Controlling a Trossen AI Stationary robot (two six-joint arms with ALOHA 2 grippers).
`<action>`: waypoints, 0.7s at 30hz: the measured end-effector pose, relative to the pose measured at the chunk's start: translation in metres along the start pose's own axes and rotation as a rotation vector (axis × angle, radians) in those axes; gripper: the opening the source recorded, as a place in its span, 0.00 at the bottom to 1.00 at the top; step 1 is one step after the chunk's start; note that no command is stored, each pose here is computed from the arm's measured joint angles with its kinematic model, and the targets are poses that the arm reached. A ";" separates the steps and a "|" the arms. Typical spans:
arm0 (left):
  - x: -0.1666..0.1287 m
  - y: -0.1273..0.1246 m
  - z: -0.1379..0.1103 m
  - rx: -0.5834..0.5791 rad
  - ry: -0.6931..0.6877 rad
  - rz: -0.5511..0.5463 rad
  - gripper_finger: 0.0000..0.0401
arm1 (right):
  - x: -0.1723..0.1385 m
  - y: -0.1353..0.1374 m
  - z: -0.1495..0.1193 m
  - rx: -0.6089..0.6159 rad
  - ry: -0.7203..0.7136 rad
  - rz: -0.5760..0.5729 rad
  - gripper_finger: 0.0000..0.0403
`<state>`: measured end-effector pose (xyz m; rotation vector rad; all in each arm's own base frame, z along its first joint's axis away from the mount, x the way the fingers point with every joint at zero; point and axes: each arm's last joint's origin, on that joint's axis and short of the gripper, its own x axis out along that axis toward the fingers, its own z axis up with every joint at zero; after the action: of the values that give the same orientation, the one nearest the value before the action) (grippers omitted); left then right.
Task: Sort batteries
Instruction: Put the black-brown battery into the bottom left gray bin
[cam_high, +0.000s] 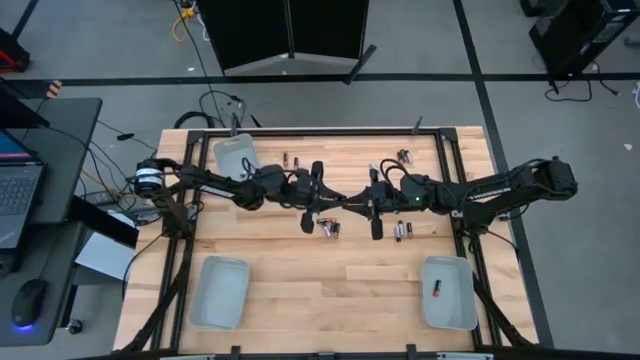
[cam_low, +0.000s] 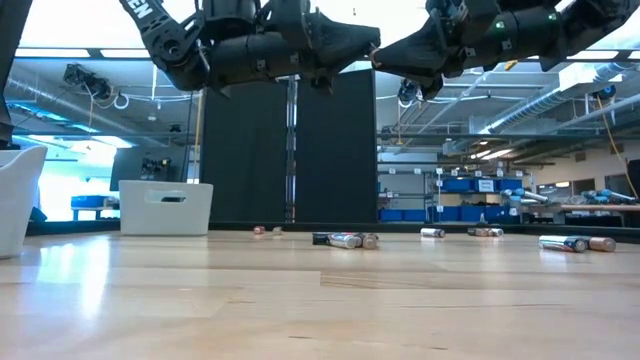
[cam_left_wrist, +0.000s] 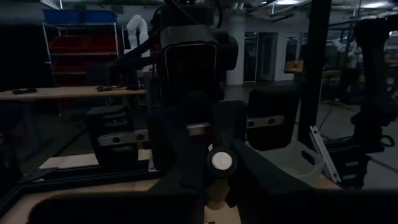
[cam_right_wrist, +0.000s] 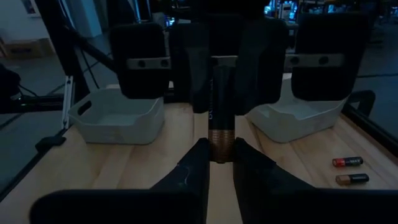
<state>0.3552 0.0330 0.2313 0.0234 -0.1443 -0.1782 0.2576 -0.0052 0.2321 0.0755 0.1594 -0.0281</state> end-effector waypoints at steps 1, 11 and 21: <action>0.000 -0.001 0.000 0.002 0.000 0.001 0.14 | 0.000 0.000 0.000 0.001 0.001 0.000 0.16; -0.004 -0.003 0.016 0.036 0.015 -0.008 0.14 | 0.000 0.000 0.000 0.053 0.004 -0.004 0.29; -0.026 -0.022 0.054 0.116 0.144 -0.016 0.14 | 0.000 -0.008 0.000 0.030 0.006 -0.083 0.47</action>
<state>0.3183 0.0155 0.2803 0.1528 -0.0110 -0.1833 0.2572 -0.0132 0.2314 0.0985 0.1676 -0.1128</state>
